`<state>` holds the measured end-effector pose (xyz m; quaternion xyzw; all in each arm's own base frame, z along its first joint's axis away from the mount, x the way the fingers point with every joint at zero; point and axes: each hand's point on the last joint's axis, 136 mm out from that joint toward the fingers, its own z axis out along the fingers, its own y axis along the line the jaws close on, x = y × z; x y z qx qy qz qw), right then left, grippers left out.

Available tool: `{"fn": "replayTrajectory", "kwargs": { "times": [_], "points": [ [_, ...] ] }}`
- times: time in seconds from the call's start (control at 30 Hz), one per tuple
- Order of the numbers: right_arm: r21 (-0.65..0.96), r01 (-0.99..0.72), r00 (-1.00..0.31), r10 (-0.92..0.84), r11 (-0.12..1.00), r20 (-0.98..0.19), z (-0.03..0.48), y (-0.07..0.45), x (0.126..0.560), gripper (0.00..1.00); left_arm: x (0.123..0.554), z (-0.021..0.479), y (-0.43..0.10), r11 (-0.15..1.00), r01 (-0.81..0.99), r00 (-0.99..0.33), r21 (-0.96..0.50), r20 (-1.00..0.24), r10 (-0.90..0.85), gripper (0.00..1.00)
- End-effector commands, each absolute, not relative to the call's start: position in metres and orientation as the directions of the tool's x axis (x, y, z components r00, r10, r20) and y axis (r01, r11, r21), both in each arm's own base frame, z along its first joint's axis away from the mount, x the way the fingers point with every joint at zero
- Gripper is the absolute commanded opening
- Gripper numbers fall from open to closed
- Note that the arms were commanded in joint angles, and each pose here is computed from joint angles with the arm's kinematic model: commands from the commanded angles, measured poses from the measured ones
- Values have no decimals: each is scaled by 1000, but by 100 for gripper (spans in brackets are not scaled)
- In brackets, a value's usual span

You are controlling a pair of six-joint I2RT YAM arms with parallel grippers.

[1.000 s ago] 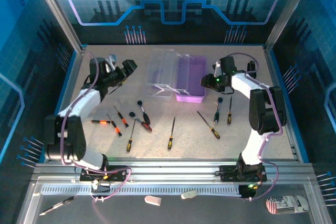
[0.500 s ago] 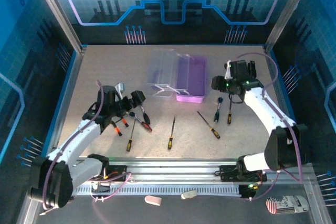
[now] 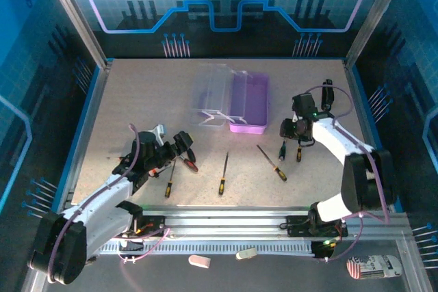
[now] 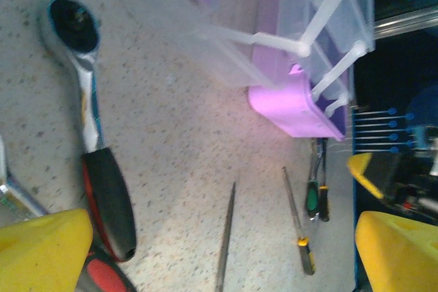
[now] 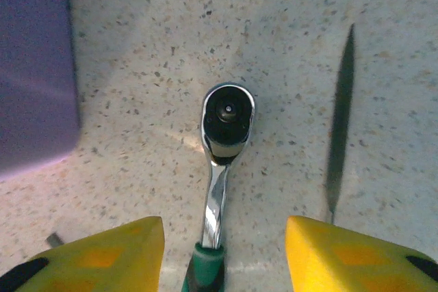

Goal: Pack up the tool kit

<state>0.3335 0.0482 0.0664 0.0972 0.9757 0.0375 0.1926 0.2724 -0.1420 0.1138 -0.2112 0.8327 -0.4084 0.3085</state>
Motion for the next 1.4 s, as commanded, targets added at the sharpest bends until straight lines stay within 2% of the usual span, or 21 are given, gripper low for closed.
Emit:
{"fn": "replayTrajectory", "kwargs": {
  "times": [0.0, 0.03, 0.37, 0.57, 1.2, 1.37],
  "points": [
    [110, 181, -909, 209, 977, -362, 60, 49, 352, 48, 280, 132, -143, 554, -70, -690, -830, -361, -628, 99],
    [106, 189, -913, 214, 976, -348, 54, 49, 354, 44, 279, 130, -141, 563, -84, -693, -822, -358, -626, 99],
    [62, 235, -936, 243, 970, -257, 17, 42, 364, 33, 280, 142, -131, 616, -47, -651, -786, -443, -616, 99],
    [81, 231, -943, 244, 970, -226, 9, 46, 366, 19, 290, 154, -133, 637, -24, -648, -770, -473, -596, 99],
    [105, 178, -906, 204, 978, -371, 65, 53, 385, 13, 295, 130, -116, 670, -215, -667, -710, -394, -632, 99],
    [116, 178, -890, 210, 977, -405, 75, 55, 388, 12, 296, 128, -114, 645, -242, -654, -725, -369, -661, 99]
  ]
}}
